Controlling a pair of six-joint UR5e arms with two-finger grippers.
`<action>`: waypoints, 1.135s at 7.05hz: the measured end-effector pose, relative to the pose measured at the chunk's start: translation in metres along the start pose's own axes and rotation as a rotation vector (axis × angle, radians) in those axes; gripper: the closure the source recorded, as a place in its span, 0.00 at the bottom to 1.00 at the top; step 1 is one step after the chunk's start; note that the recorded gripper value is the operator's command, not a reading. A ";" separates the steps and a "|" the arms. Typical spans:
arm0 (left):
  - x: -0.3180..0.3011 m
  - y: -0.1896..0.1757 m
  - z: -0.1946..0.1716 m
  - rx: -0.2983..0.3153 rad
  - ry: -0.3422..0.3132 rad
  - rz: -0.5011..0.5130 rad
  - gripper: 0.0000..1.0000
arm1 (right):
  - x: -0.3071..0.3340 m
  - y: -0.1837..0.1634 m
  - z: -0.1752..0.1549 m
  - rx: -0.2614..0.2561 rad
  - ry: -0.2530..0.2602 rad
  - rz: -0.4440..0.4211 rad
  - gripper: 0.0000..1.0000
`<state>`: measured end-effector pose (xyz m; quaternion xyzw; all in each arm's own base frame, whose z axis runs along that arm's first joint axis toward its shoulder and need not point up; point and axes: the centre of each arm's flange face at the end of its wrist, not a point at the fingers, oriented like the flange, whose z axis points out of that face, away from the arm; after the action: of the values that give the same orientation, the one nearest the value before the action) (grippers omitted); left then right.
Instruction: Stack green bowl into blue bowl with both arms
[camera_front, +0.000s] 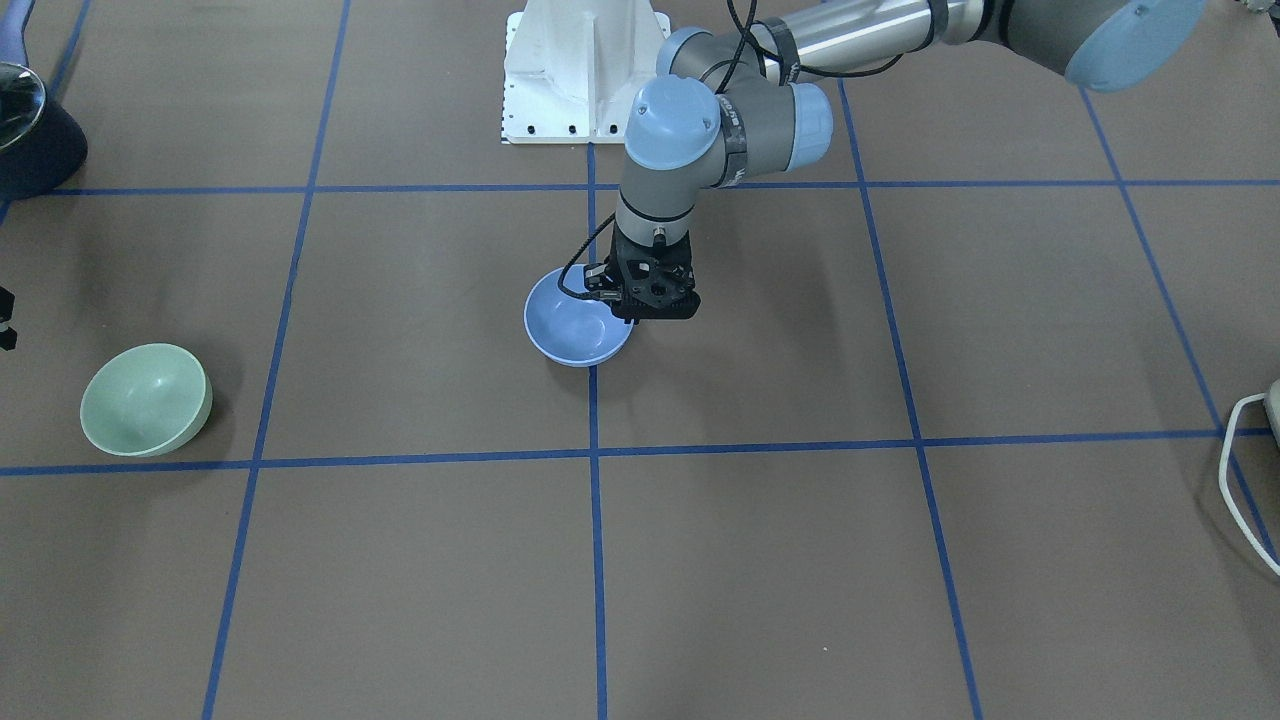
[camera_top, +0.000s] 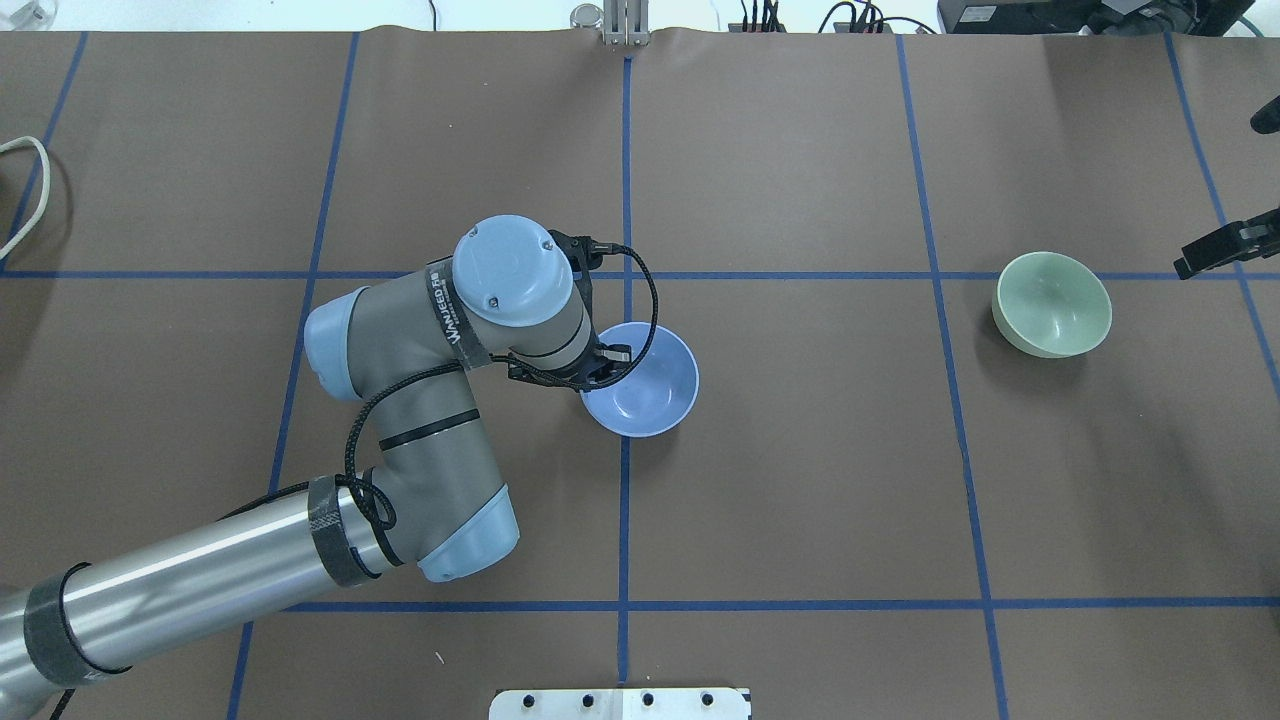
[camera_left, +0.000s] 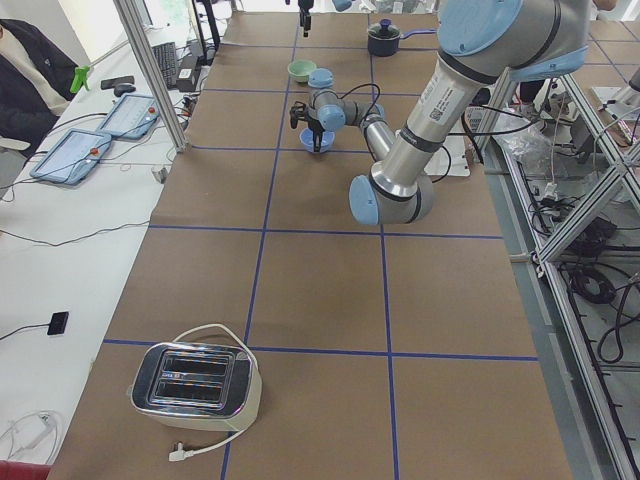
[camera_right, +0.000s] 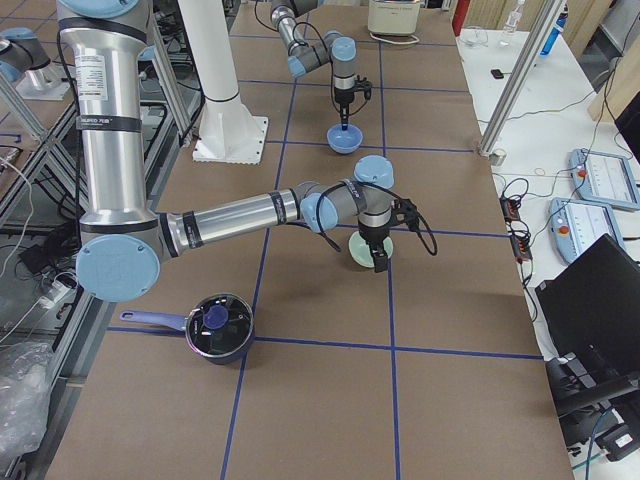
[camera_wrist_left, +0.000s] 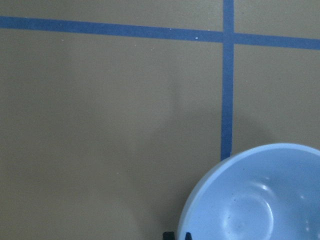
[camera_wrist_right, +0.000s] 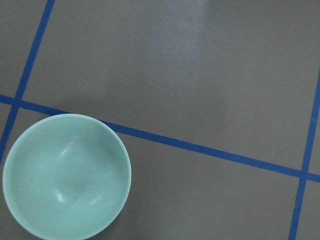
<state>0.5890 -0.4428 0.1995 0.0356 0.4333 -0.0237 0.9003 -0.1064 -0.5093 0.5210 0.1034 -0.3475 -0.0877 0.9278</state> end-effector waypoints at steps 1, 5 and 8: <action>-0.003 -0.001 0.001 0.000 -0.003 0.003 0.91 | -0.001 -0.001 -0.001 0.001 -0.001 0.001 0.00; -0.021 -0.009 0.002 0.014 -0.013 0.071 0.01 | -0.002 -0.001 -0.002 0.004 -0.005 0.000 0.00; -0.072 -0.062 -0.071 0.006 0.049 0.062 0.01 | -0.009 -0.002 -0.007 0.012 -0.020 -0.016 0.00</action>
<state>0.4843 -0.4981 0.2093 0.0524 0.4540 0.0037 0.8895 -0.1085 -0.5081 0.5103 0.1111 -0.3565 -0.0941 0.9229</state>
